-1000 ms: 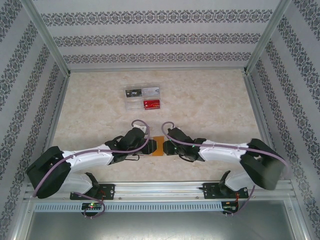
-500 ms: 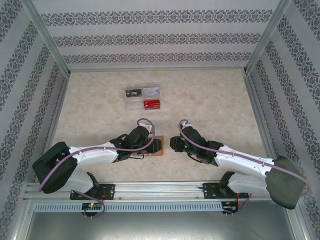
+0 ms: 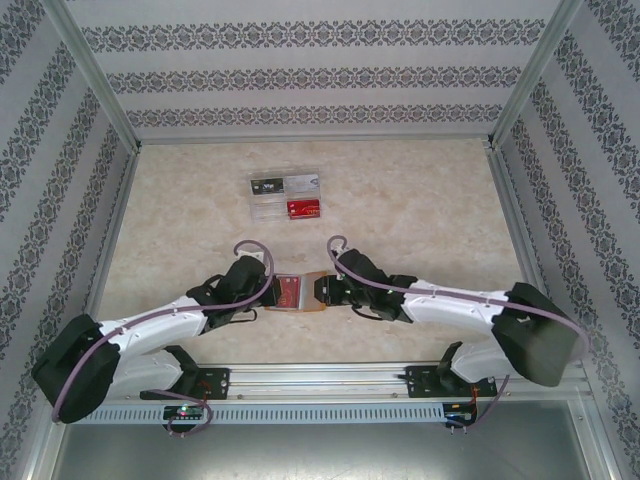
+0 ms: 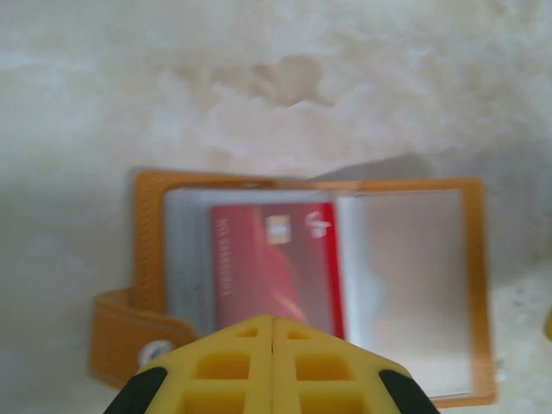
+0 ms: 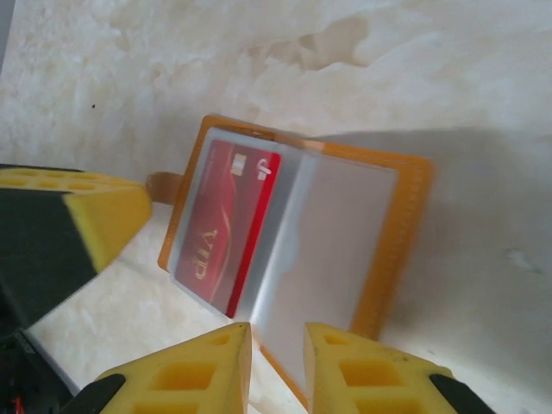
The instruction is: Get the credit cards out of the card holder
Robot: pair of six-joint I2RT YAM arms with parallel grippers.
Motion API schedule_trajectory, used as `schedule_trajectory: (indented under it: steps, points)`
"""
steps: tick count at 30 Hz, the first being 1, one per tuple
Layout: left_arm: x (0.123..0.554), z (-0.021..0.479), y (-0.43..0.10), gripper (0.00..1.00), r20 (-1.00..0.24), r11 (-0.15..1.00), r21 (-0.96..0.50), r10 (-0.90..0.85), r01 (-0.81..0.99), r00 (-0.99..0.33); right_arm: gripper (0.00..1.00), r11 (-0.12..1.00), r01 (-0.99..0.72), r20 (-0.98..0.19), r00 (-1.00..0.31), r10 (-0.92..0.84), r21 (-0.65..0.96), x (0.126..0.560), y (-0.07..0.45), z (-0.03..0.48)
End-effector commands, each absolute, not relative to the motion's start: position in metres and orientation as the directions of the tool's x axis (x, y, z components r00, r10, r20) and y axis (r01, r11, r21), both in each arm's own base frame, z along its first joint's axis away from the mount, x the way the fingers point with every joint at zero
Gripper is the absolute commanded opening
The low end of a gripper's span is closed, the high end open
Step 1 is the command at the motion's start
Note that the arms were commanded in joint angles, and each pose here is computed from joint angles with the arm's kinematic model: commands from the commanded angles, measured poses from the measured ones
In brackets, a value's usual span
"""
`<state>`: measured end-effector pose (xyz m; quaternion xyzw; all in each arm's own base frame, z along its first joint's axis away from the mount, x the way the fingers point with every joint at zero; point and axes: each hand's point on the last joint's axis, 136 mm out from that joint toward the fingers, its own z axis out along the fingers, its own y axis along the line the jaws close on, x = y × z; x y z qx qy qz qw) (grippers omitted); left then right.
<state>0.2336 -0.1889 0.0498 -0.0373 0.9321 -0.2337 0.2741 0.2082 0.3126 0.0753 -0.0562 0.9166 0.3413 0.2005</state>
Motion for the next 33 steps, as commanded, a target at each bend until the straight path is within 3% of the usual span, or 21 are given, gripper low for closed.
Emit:
schedule_trajectory:
  steps: [1,28,33]
  points:
    - [0.232,0.044,-0.187,0.06,-0.479,0.891,-0.451,-0.186,0.058,-0.858,0.25,0.716,-0.239,-0.39,-0.919,0.051,0.656,0.213,0.334,0.086]
    - [0.23,0.028,-0.193,0.06,-0.436,0.88,-0.474,-0.196,0.039,-0.878,0.21,0.699,-0.143,-0.262,-0.963,0.066,0.701,0.222,0.357,0.038]
    - [0.229,0.028,-0.193,0.06,-0.435,0.88,-0.473,-0.196,0.038,-0.879,0.16,0.695,-0.136,-0.254,-0.965,0.069,0.706,0.222,0.357,0.036]
